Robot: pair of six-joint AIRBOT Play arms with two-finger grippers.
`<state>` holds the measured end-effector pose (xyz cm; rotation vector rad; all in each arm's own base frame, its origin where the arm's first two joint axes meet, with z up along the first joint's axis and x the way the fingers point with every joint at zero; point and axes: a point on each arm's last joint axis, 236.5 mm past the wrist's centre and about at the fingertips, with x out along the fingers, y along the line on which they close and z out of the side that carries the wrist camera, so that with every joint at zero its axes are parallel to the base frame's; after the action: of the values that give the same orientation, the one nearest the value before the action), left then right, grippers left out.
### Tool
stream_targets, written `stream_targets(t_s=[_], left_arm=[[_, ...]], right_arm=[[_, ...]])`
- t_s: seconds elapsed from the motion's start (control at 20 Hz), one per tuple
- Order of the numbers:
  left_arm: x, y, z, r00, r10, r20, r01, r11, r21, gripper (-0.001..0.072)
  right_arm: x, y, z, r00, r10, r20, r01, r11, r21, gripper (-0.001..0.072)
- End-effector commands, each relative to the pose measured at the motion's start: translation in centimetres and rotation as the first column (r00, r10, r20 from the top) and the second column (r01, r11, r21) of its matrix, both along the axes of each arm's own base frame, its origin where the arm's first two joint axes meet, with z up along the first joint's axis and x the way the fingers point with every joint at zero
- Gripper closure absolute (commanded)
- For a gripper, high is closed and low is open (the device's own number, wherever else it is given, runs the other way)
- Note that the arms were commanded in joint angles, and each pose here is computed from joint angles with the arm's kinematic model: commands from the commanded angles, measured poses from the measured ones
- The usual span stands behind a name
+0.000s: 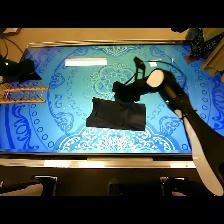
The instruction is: Fold the clothes and pants, and hang the long-sleeved shirts on hangers.
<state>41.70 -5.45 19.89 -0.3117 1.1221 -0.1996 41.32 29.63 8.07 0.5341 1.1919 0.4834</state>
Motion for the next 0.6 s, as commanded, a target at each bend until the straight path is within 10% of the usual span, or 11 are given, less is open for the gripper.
stream_targets(t_s=[0.0, 0.55], left_arm=[[-0.7, 1.7, -0.3, 0.999, 0.029, -0.022, -0.029, 0.999, 0.024, 0.0692], [-0.8, 1.7, -1.3, 0.998, 0.030, -0.047, -0.029, 0.999, 0.020, 0.0693]], right_arm=[[1.0, 3.4, -3.1, 1.000, -0.023, -0.005, 0.023, 0.999, 0.022, 0.0681], [1.0, 6.5, -6.7, 0.996, -0.036, -0.080, 0.042, 0.997, 0.071, 0.0635]])
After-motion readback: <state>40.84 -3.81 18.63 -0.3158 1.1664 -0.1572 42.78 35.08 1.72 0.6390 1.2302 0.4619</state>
